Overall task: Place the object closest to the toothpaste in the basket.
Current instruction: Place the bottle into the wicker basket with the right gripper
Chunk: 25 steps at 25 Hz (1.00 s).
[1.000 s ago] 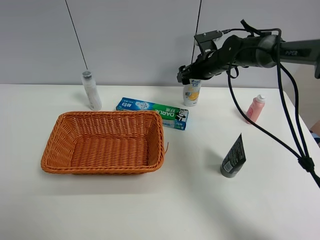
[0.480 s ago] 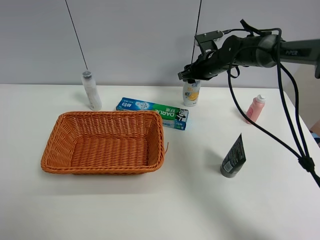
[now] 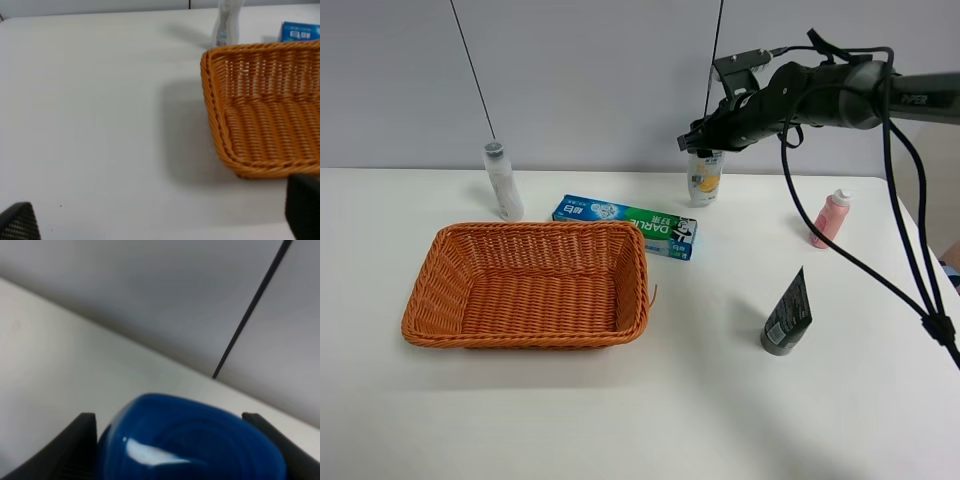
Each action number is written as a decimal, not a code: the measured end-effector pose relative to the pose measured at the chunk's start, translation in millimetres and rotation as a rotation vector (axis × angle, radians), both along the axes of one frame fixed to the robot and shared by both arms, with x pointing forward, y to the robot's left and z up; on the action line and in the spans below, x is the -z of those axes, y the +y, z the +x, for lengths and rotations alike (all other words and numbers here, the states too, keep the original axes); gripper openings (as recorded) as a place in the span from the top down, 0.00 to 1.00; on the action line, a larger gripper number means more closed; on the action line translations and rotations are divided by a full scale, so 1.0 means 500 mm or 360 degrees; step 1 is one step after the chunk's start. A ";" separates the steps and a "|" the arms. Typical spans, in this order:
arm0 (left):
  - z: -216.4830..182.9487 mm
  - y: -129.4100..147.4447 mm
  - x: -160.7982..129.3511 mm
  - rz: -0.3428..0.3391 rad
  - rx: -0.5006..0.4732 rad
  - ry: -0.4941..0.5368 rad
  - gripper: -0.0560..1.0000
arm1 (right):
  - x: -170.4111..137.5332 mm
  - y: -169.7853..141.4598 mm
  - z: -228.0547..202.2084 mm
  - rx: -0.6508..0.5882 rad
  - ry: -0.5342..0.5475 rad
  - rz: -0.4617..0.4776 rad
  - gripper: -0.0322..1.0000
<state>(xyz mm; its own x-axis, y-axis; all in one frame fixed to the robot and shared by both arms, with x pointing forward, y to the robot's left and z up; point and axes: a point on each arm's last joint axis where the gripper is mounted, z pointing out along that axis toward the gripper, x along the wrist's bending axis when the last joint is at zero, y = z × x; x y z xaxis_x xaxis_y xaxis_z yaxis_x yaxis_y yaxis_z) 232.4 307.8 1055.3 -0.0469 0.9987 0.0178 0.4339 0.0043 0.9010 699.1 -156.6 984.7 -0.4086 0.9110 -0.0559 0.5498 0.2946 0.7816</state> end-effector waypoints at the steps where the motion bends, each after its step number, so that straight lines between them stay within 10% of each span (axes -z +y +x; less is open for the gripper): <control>1: 0.000 0.000 0.000 0.0000 0.0000 0.0000 0.01 | -0.015 -0.001 -0.001 0.0007 -0.0036 0.0013 0.41; 14: 0.000 0.000 0.000 0.0000 0.0000 0.0000 0.01 | -0.178 0.239 -0.143 -0.0442 -0.0237 0.0183 0.41; 25: 0.000 0.000 0.000 0.0000 0.0000 0.0000 0.01 | -0.157 0.399 -0.303 -0.0868 0.0069 0.0157 0.41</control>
